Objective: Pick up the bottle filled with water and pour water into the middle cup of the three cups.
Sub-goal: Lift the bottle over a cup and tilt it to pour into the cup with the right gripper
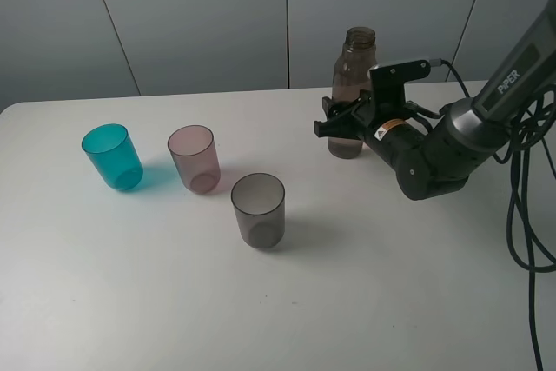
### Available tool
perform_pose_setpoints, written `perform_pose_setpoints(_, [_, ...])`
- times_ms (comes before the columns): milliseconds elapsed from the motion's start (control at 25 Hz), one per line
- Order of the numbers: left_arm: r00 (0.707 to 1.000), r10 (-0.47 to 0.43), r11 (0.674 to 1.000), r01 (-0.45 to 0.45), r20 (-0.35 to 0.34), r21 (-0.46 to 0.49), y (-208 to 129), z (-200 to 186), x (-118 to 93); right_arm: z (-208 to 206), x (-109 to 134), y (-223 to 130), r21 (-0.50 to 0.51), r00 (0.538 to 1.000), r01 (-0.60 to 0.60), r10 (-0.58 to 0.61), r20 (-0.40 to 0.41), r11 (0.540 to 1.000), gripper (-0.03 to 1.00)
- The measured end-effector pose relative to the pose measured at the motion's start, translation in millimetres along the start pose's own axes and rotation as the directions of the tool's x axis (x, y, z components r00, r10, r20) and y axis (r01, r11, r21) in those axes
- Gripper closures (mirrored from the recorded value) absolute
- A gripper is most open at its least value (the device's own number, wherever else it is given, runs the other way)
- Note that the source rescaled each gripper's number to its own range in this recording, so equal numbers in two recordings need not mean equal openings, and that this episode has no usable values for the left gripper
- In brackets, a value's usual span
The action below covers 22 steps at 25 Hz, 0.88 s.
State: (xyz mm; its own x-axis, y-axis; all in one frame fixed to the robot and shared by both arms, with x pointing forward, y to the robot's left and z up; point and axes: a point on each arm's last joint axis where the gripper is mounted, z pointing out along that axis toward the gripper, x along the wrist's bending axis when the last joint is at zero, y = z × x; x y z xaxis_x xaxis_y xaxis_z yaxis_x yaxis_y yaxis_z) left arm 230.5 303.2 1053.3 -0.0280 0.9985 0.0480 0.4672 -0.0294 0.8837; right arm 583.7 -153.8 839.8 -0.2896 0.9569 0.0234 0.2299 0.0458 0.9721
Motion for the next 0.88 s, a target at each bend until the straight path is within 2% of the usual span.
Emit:
perform_pose_setpoints(320, [1.000,-0.002,1.000,0.002,0.000,0.000,0,0,0,-1,0,6,0.042,1.000,0.007,-0.007,-0.012,0.999,0.97])
perform_pose_setpoints(440, [1.000,-0.002,1.000,0.002,0.000,0.000,0,0,0,-4,2,17,0.088,1.000,0.009,-0.007,-0.025,0.996,0.97])
perform_pose_setpoints(560, [1.000,-0.002,1.000,0.002,0.000,0.000,0,0,0,-9,4,38,0.080,0.999,0.005,-0.002,-0.034,0.997,0.97])
perform_pose_setpoints(720, [1.000,-0.002,1.000,0.002,0.000,0.000,0,0,0,-19,17,67,0.046,0.998,0.006,-0.003,-0.070,0.999,0.97])
perform_pose_setpoints(880, [1.000,-0.002,1.000,0.002,0.000,0.000,0,0,0,-22,32,78,0.060,0.996,0.042,-0.037,-0.078,0.997,0.97])
